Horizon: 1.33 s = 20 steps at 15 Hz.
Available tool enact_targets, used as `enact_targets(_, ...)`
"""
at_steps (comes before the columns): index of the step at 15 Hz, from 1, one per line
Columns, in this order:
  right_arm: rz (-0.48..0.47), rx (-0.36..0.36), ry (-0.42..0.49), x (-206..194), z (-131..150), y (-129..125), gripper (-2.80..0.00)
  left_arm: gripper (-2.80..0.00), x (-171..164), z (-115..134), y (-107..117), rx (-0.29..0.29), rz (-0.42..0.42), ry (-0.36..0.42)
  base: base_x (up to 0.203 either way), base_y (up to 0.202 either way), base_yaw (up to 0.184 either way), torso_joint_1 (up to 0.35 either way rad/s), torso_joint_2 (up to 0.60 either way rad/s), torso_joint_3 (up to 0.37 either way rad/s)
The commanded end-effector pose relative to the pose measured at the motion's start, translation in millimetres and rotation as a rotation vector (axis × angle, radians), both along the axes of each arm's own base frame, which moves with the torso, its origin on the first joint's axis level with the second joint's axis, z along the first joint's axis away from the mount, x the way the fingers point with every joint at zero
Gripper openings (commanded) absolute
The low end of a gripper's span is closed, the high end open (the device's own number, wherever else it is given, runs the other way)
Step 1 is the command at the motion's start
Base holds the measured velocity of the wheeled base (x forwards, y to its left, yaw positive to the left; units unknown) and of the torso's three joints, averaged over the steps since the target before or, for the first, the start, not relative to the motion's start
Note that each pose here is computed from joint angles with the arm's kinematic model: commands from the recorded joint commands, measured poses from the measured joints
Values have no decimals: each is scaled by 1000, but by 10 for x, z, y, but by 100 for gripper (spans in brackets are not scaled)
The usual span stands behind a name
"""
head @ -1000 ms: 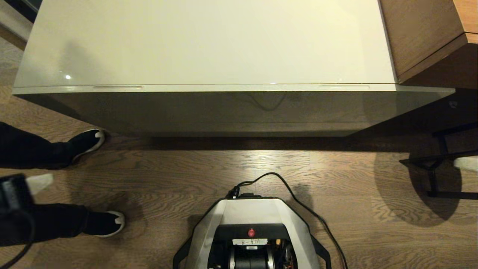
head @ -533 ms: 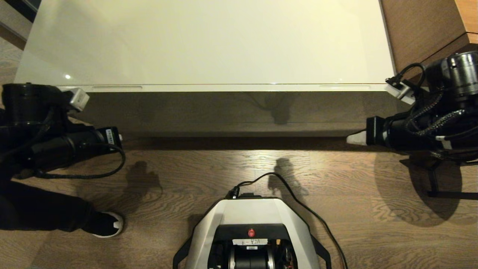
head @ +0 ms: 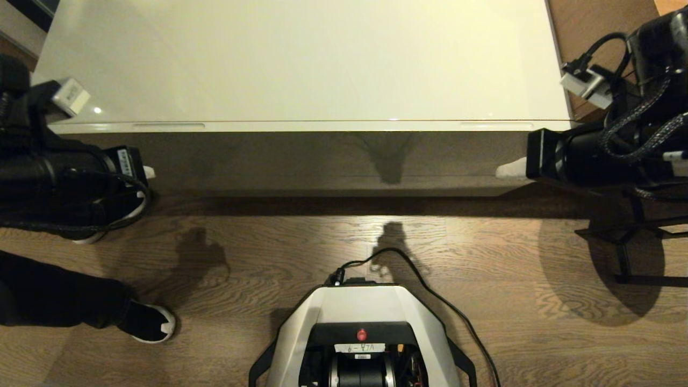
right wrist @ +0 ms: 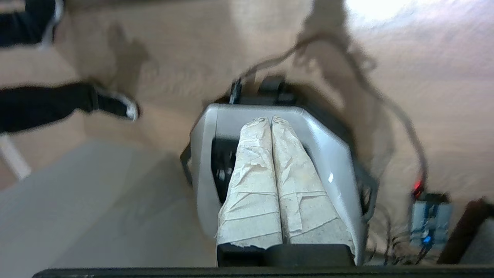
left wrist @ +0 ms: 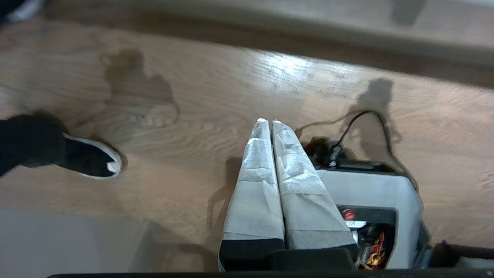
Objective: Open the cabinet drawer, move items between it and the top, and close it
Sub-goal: Open the drawer
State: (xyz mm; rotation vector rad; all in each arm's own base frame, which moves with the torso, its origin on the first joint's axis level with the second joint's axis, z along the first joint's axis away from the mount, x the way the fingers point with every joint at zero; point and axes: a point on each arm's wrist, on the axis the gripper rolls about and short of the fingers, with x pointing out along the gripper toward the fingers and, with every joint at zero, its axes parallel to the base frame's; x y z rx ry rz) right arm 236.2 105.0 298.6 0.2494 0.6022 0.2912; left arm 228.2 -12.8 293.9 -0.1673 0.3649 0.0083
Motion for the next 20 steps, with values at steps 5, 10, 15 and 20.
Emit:
enact_targets(5, -127, -66, -43, 249, -52, 4, -280, -280, 0, 177, 2, -18, 14, -87, 0, 0, 0, 0, 0, 0)
enact_targets(10, -266, -123, -213, 730, -112, -27, -280, -280, 408, 142, -23, -14, 15, -131, 0, 0, 0, 0, 0, 0)
enact_targets(15, -273, -155, -323, 445, 293, -113, -280, -280, 411, 235, -25, -18, 5, -176, 0, 0, 0, 0, 0, 0)
enact_targets(20, -270, -179, -299, 492, 238, -96, -280, -280, 505, 154, -39, -14, 6, -148, 0, 0, 0, 0, 0, 0)
